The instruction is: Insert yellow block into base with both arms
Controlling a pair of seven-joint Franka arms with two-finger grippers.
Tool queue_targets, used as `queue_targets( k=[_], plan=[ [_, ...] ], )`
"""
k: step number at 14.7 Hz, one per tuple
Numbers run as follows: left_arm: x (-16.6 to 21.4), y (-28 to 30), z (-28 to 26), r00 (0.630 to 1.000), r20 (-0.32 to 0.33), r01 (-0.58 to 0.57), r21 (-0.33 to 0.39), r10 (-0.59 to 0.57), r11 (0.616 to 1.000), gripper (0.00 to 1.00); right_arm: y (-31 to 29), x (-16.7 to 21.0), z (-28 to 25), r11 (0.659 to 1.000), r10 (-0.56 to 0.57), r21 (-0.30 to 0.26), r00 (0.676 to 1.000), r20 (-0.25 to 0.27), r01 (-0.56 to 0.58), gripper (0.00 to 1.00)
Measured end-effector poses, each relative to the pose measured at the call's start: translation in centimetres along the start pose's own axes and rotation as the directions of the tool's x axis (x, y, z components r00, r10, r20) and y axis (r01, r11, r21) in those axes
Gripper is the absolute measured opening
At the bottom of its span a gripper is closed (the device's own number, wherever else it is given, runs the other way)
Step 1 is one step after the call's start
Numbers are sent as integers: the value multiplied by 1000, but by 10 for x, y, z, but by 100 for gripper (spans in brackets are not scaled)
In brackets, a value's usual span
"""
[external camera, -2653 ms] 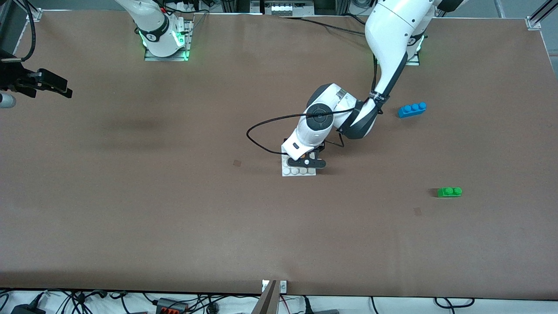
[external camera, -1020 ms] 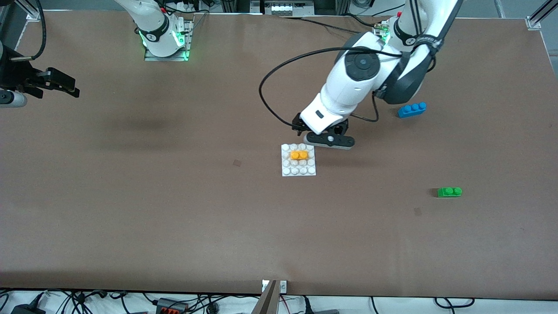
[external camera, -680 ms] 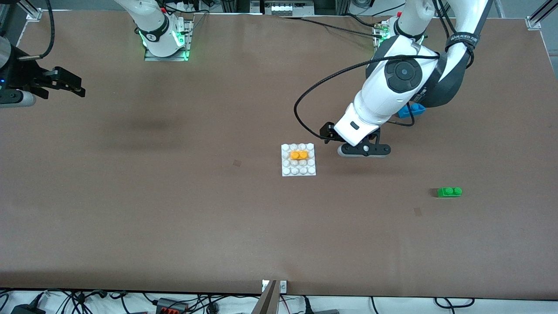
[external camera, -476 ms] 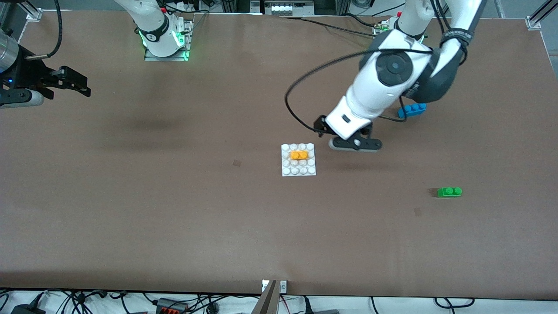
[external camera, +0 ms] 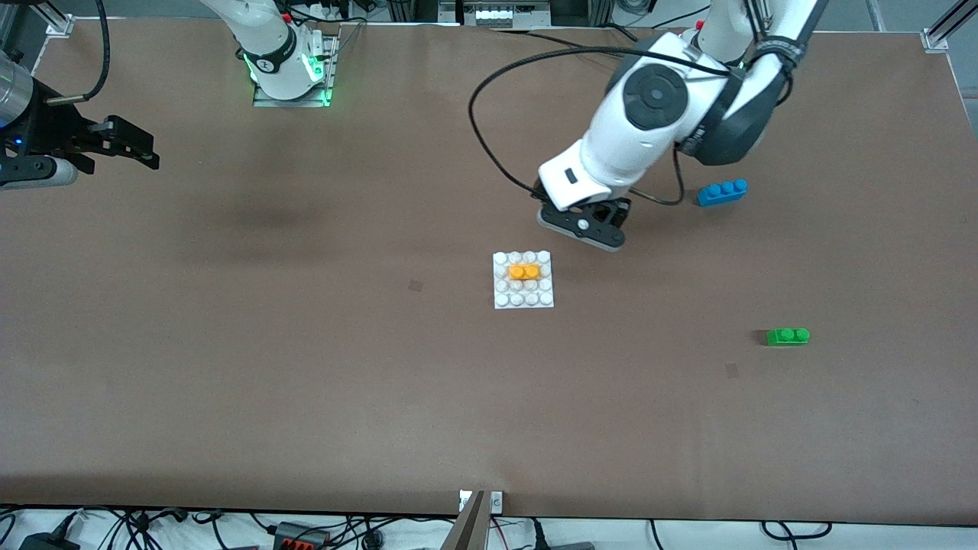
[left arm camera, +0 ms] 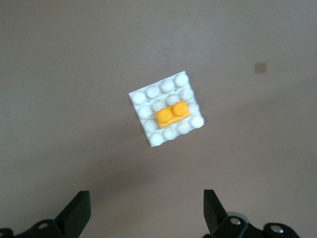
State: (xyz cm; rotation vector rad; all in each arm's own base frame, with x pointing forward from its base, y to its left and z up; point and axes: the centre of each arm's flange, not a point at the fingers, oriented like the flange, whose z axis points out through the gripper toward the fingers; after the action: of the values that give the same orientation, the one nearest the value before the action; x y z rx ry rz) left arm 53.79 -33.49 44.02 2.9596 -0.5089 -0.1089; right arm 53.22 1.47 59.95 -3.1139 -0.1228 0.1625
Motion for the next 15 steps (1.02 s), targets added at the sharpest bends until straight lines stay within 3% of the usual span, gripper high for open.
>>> queue_targets(
  k=[4, 7, 11, 15],
  plan=[
    [7, -120, -26, 990, -4, 139, 25, -139, 990, 100, 1, 0, 0, 1000, 2, 0, 1000, 0, -2, 100],
    [-12, -200, -66, 964, -19, 266, 34, -266, 963, 100, 1, 0, 0, 1000, 2, 0, 1000, 0, -2, 100],
    [-50, -239, -116, 938, -12, 347, 44, -347, 937, 100, 1, 0, 0, 1000, 4, 0, 1000, 0, -4, 100],
    [-64, -248, -125, 925, 15, 378, 49, -379, 924, 100, 2, 0, 0, 1000, 4, 0, 1000, 0, -4, 100]
  ],
)
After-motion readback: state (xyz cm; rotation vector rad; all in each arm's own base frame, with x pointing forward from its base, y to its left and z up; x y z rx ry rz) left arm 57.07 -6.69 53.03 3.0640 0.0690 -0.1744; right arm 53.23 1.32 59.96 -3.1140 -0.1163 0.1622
